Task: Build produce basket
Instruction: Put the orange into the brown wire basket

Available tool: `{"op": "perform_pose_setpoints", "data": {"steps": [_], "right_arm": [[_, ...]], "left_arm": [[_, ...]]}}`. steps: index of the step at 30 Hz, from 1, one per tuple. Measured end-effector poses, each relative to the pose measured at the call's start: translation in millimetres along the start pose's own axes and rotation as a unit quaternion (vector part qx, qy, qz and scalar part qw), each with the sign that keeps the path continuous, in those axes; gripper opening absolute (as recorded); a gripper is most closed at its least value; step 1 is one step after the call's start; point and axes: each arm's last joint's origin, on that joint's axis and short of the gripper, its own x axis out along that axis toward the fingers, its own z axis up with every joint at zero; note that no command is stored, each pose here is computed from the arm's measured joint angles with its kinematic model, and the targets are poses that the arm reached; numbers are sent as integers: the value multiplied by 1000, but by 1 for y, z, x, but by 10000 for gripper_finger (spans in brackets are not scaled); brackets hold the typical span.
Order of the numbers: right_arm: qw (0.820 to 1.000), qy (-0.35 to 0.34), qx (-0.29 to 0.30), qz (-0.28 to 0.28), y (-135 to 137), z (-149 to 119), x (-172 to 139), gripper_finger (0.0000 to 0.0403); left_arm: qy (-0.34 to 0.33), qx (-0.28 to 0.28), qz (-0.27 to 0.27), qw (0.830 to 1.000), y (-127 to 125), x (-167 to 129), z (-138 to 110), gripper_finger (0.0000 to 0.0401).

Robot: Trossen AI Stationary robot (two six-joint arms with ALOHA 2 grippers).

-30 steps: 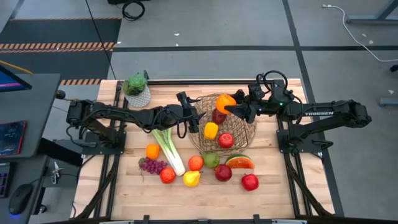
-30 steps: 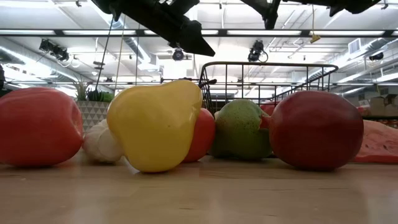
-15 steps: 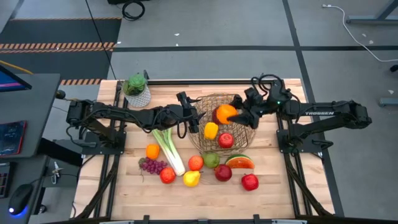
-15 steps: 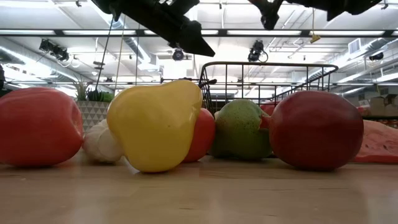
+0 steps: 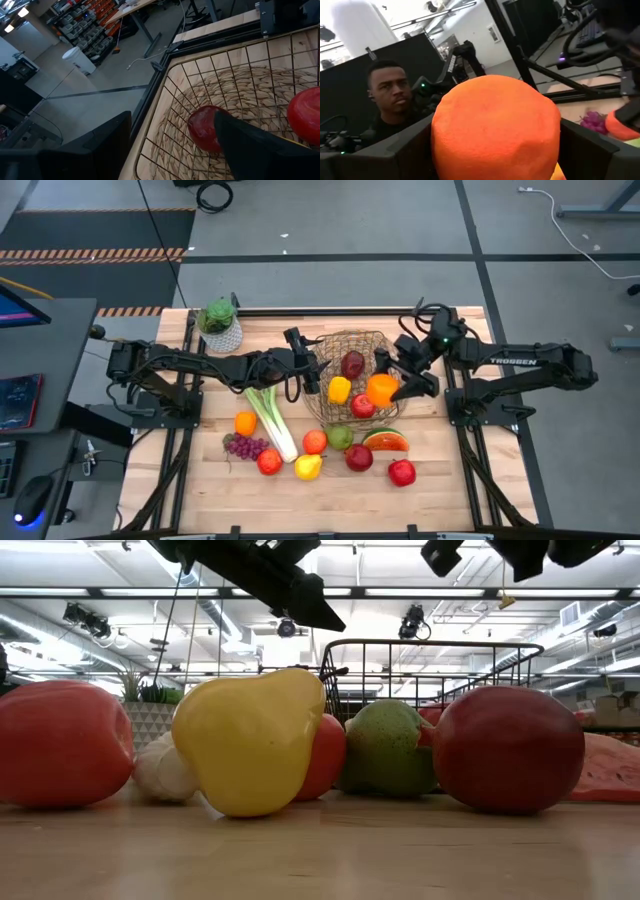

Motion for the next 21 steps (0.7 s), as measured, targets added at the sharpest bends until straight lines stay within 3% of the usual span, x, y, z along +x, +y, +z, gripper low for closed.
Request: {"op": "perform_pose_setpoints", "data": {"steps": [7, 17, 21], "right_arm": [[998, -5, 20, -63, -11, -2, -8, 353], [986, 99, 69, -115, -22, -32, -15, 353], [984, 130, 43, -117, -23, -39, -17, 353]], "left_arm": [[0, 0, 0, 1000, 0, 0, 0, 288], [1, 0, 0, 1000, 0, 0, 0, 288], [0, 0, 0, 1000, 0, 0, 0, 288]]}}
